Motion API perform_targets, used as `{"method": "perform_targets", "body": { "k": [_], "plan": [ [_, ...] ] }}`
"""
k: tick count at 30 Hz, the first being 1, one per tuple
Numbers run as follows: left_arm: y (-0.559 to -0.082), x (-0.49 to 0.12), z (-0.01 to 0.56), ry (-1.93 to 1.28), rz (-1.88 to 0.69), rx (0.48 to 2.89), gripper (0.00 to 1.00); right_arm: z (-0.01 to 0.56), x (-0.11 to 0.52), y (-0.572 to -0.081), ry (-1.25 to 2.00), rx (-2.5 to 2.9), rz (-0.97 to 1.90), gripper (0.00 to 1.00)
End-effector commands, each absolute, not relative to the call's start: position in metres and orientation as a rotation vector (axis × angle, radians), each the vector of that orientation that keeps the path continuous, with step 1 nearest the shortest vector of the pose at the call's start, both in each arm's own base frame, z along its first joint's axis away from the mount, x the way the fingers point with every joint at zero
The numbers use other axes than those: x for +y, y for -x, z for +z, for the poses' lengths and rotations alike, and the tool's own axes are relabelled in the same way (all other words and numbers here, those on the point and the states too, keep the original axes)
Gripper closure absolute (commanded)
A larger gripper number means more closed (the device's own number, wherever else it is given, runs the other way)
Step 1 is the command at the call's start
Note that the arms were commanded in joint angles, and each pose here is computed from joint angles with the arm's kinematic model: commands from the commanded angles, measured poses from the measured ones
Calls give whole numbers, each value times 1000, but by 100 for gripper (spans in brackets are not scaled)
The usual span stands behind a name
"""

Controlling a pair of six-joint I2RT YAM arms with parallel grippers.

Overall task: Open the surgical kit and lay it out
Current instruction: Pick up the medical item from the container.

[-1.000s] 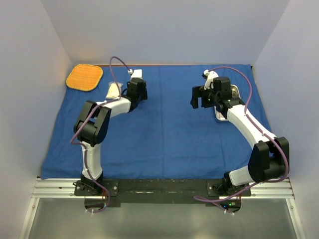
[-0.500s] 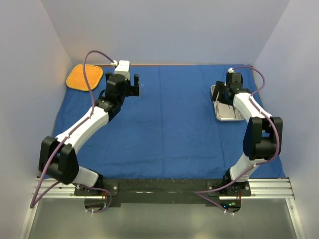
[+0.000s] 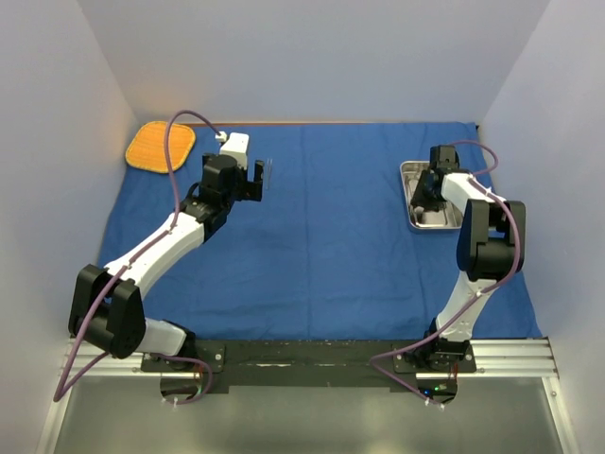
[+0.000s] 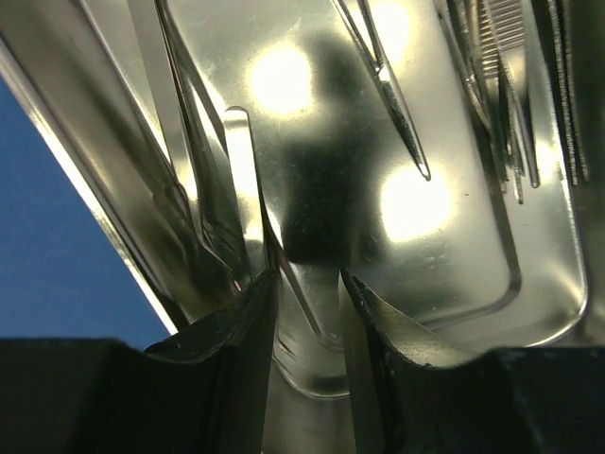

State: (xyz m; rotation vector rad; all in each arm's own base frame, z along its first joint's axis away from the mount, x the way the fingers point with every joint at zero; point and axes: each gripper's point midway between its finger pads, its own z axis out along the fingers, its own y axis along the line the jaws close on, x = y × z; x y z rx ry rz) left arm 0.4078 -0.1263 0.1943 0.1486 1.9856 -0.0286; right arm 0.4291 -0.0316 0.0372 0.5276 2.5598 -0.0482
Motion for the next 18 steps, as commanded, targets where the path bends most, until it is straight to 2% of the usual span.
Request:
{"method": "perform_targets", "body": {
  "k": [1,10,18],
  "plan": [
    [-408,-128,206,-178,-31,1938,0,57,-23,-450,-501,2504,27,63],
    [-406,-132,200,-189,-50,1951,0,46,-13,-450,-463,2539,87,63],
    [-405,-132,199,-191,-56,1955,0,16,-18,-435,-456,2655,16,67]
  ]
}}
